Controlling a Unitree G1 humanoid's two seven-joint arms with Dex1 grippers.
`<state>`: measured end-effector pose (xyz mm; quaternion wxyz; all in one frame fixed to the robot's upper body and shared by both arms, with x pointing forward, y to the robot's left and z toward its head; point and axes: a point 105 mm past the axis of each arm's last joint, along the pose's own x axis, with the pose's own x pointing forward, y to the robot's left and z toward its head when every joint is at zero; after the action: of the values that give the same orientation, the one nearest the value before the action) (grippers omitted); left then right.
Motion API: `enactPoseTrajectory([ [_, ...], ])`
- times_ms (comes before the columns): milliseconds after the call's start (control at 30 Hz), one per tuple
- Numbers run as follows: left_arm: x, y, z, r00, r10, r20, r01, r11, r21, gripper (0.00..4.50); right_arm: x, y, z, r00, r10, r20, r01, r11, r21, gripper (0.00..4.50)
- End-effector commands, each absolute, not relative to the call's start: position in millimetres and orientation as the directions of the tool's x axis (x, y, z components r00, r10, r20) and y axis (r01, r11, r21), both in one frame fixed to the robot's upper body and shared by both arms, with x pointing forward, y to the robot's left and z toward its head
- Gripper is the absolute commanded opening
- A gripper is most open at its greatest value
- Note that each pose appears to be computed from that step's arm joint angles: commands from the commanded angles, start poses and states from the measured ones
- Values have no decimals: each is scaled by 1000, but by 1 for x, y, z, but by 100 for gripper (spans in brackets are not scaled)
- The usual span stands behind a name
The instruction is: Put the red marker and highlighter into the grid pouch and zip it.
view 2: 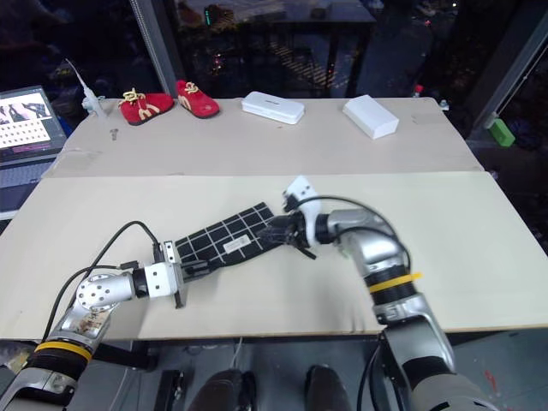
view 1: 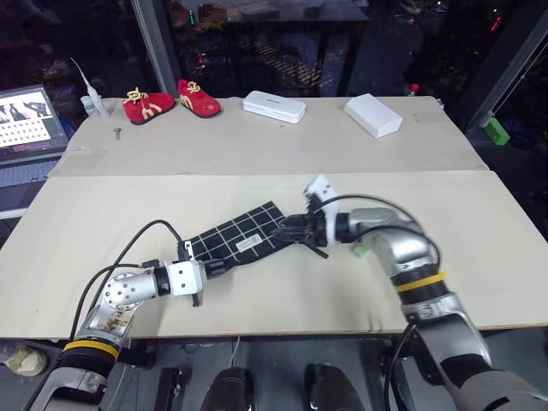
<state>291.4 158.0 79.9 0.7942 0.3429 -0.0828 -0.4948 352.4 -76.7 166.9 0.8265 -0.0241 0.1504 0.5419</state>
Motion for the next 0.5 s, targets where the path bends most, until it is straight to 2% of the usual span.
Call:
enactPoseTrajectory([
  [33, 294, 159, 96, 545, -829, -122, 703, 373, 605, 0, 336, -96, 191, 381, 890, -249, -914, 404, 46, 212],
  [133, 294, 159, 97, 569, -815, -108, 706, 416, 573, 0, 334, -114, 176, 456, 826, -331, -881, 472, -34, 212],
  [233, 292, 160, 95, 575, -810, -112, 709, 426, 561, 0, 334, -121, 168, 503, 786, -359, -855, 514, -72, 212],
  [367, 290, 159, 92, 580, -806, -117, 712, 432, 554, 0, 341, -115, 157, 548, 751, -368, -825, 558, -89, 212],
  [500, 290, 157, 91, 580, -806, -116, 713, 434, 550, 0, 350, -102, 150, 560, 733, -386, -823, 546, -158, 212],
])
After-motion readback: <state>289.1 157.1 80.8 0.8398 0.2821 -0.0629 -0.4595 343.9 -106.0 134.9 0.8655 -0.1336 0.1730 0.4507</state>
